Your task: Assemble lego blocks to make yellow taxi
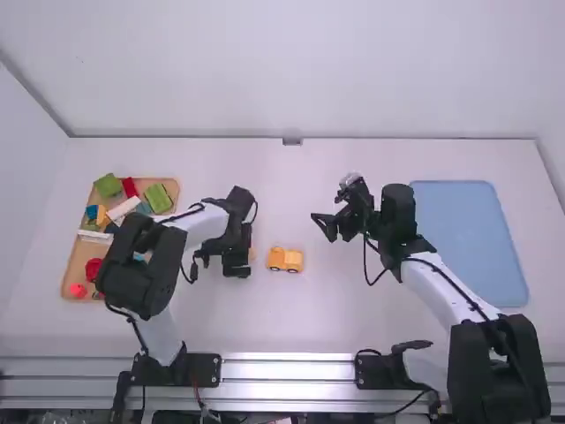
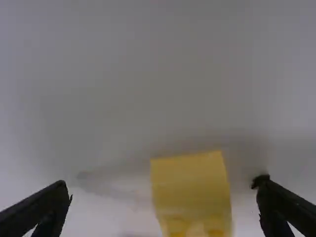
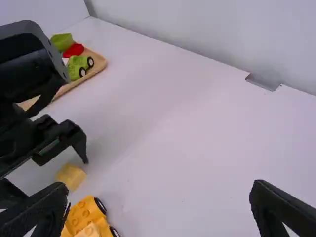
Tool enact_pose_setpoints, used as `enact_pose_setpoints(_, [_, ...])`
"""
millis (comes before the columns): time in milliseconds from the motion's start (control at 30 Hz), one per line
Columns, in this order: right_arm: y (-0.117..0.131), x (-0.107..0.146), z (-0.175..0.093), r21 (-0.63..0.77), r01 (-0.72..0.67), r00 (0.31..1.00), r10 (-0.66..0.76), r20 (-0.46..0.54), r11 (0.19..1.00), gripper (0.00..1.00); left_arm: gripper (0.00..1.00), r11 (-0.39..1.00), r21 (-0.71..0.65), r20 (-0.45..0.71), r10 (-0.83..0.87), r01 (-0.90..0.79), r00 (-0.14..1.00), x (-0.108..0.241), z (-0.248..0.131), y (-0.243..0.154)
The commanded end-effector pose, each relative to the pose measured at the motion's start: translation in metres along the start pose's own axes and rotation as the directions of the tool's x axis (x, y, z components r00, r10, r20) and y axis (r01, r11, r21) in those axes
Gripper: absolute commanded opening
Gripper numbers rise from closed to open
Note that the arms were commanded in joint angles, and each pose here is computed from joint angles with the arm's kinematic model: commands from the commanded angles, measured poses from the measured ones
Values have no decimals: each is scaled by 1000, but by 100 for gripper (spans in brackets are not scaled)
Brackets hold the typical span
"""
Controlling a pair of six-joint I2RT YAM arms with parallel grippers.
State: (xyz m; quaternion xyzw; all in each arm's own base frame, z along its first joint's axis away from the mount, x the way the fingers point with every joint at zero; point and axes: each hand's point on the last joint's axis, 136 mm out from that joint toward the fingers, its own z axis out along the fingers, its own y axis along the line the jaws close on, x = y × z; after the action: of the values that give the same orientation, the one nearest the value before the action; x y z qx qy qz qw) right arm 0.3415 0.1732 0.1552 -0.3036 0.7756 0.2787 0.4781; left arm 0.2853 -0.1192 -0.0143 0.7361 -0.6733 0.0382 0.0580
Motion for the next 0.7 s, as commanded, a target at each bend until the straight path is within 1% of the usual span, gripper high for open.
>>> enact_pose_setpoints(0, [2, -6, -4, -1, 12, 1000, -12, 19, 1000, 98, 99, 999, 16, 20, 50, -51, 999, 1, -14, -13])
enact_pose_setpoints(67, [2, -6, -4, -1, 12, 1000, -12, 19, 1000, 98, 99, 993, 9, 20, 117, -117, 993, 6, -31, -16])
enact_pose_setpoints(100, [2, -6, -4, -1, 13, 1000, -13, 19, 1000, 98, 99, 983, 12, 20, 181, -181, 983, 8, -45, -21])
enact_pose_setpoints(167, [2, -6, -4, -1, 13, 1000, -13, 20, 1000, 98, 99, 974, 15, 22, 224, -224, 974, 10, -54, -24])
enact_pose_setpoints(200, [2, -6, -4, -1, 12, 1000, -12, 20, 1000, 98, 99, 935, 24, 26, 354, -354, 935, 15, -74, -32])
enact_pose_setpoints(233, [2, -6, -4, -1, 13, 1000, -13, 20, 1000, 98, 99, 927, 26, 29, 374, -375, 927, 15, -76, -33])
enact_pose_setpoints(267, [2, -6, -4, -1, 13, 1000, -13, 19, 1000, 98, 99, 846, 41, 94, 526, -531, 845, 12, -87, -45])
enact_pose_setpoints(300, [2, -6, -4, -2, 16, 1000, -16, 19, 1000, 98, 97, 659, 9, 206, 735, -752, 646, 4, -103, -63])
enact_pose_setpoints(333, [2, -6, -4, -1, 15, 1000, -15, 19, 1000, 98, 82, 429, -63, 283, 874, -901, 396, -1, -118, -79])
enact_pose_setpoints(367, [2, -6, -4, -1, 15, 1000, -15, 19, 1000, 98, 73, 295, -114, 308, 919, -949, 248, -2, -125, -86])
enact_pose_setpoints(400, [2, -6, -4, -1, 16, 1000, -16, 20, 1000, 98, 99, 145, -170, 318, 944, -975, 86, -2, -133, -94])
enact_pose_setpoints(433, [2, -7, -4, -1, 18, 1000, -18, 22, 1000, 98, 99, -2, -208, 317, 946, -978, -70, 1, -140, -101])
enact_pose_setpoints(467, [2, -7, -4, -1, 18, 1000, -18, 23, 1000, 98, 99, -183, -266, 313, 912, -946, -264, 5, -146, -111])
enact_pose_setpoints(500, [2, -7, -4, -1, 18, 1000, -18, 23, 1000, 98, 99, -230, -286, 310, 896, -930, -317, 5, -147, -114])
enact_pose_setpoints(533, [2, -8, -4, -1, 20, 999, -20, 25, 1000, 98, 99, -402, -354, 274, 819, -844, -504, 7, -150, -122])
enact_pose_setpoints(567, [2, -8, -4, 0, 20, 999, -20, 26, 1000, 98, 99, -489, -361, 253, 768, -794, -588, 12, -150, -123])
enact_pose_setpoints(600, [2, -10, -4, -2, 24, 999, -24, 32, 1000, 98, 99, -564, -378, 239, 707, -734, -666, 17, -151, -126])
enact_pose_setpoints(633, [2, -10, -4, -3, 25, 999, -25, 34, 1000, 98, 99, -572, -381, 235, 699, -726, -675, 18, -151, -127])
enact_pose_setpoints(667, [3, -13, -4, -4, 27, 999, -27, 44, 1000, 98, 99, -627, -405, 213, 644, -666, -735, 21, -152, -128])
